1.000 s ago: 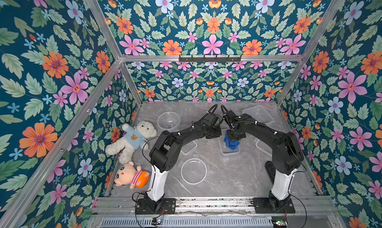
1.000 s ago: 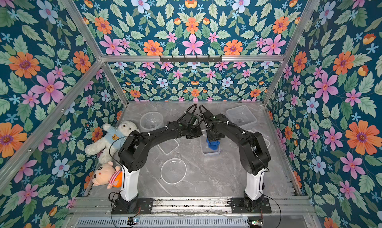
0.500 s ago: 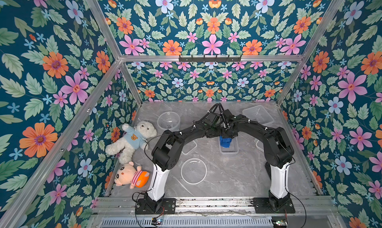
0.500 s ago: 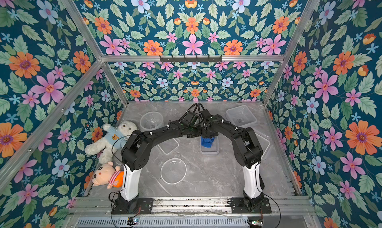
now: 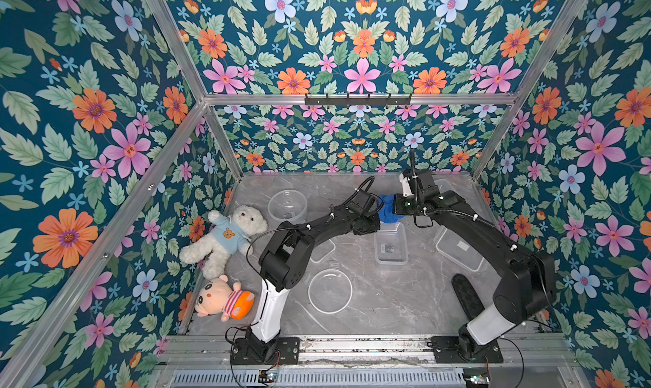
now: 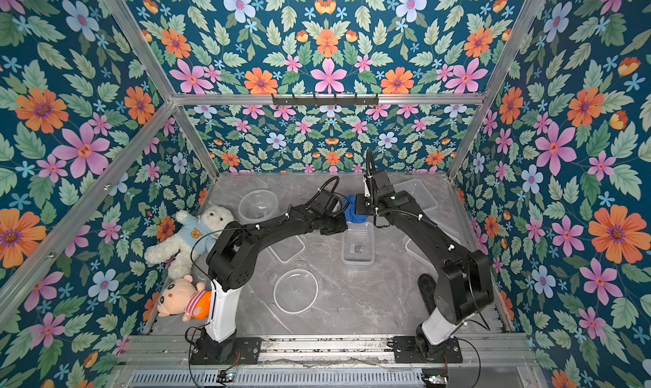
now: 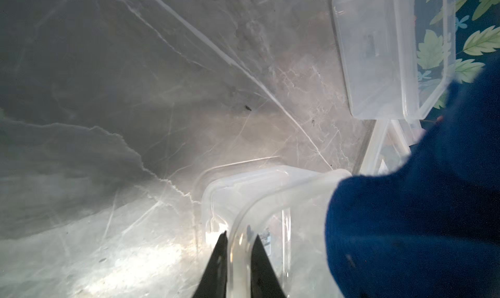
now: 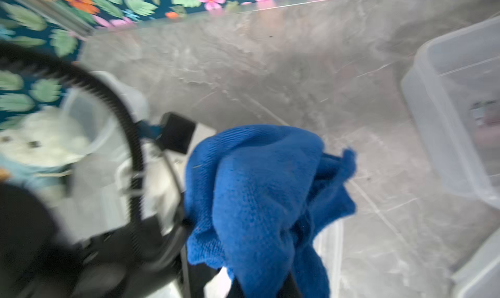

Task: Wipe the insides of the lunch boxes
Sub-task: Wipe the dirt inside the lunch box.

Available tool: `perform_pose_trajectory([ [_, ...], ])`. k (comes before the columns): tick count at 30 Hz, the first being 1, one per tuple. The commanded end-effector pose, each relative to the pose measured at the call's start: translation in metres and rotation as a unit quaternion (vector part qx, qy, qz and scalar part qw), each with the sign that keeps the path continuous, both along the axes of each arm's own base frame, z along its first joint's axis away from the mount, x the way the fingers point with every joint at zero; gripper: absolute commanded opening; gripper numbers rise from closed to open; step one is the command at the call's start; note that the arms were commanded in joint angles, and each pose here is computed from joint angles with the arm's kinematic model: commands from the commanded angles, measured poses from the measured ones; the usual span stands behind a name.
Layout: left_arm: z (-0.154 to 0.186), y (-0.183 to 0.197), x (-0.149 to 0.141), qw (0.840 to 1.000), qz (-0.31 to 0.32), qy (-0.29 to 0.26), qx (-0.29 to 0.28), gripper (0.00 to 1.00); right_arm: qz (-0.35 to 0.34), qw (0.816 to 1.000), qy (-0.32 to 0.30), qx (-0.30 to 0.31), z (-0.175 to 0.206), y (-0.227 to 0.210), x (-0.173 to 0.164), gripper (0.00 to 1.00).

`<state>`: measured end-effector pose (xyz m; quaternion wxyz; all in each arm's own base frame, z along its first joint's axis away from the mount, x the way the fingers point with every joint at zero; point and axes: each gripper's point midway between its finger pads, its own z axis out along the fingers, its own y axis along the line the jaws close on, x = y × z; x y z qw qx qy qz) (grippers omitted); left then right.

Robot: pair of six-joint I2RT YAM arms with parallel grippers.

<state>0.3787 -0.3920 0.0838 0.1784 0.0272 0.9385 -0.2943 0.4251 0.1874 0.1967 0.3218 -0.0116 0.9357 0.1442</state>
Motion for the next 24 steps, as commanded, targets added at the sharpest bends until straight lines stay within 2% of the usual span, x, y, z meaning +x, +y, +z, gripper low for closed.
perform_pose_trajectory([
  [1, 0.003, 0.002, 0.001, 1.0, 0.002, -0.003, 0.005, 0.17, -0.001, 0.998, 0.048, -0.045, -0.034, -0.004, 0.002, 0.0],
  [6, 0.003, 0.003, 0.002, 1.0, 0.003, -0.002, 0.008, 0.17, 0.033, 0.993, 0.116, -0.011, -0.076, 0.03, -0.002, 0.0],
  [9, 0.001, 0.001, 0.003, 1.0, 0.001, 0.001, 0.009, 0.17, 0.04, 0.989, 0.141, -0.025, -0.097, 0.033, -0.011, 0.0],
  [14, -0.001, 0.001, 0.003, 1.0, 0.0, 0.002, 0.011, 0.17, -0.002, 0.983, 0.153, -0.099, -0.117, -0.013, -0.024, 0.0],
  [19, -0.004, 0.003, 0.001, 1.0, 0.0, 0.004, 0.013, 0.17, -0.047, 0.982, 0.151, -0.103, -0.115, -0.06, -0.033, 0.0],
  [24, -0.005, 0.004, 0.0, 1.0, 0.0, 0.005, 0.013, 0.17, -0.059, 0.983, 0.138, -0.106, -0.101, -0.074, -0.042, 0.0],
])
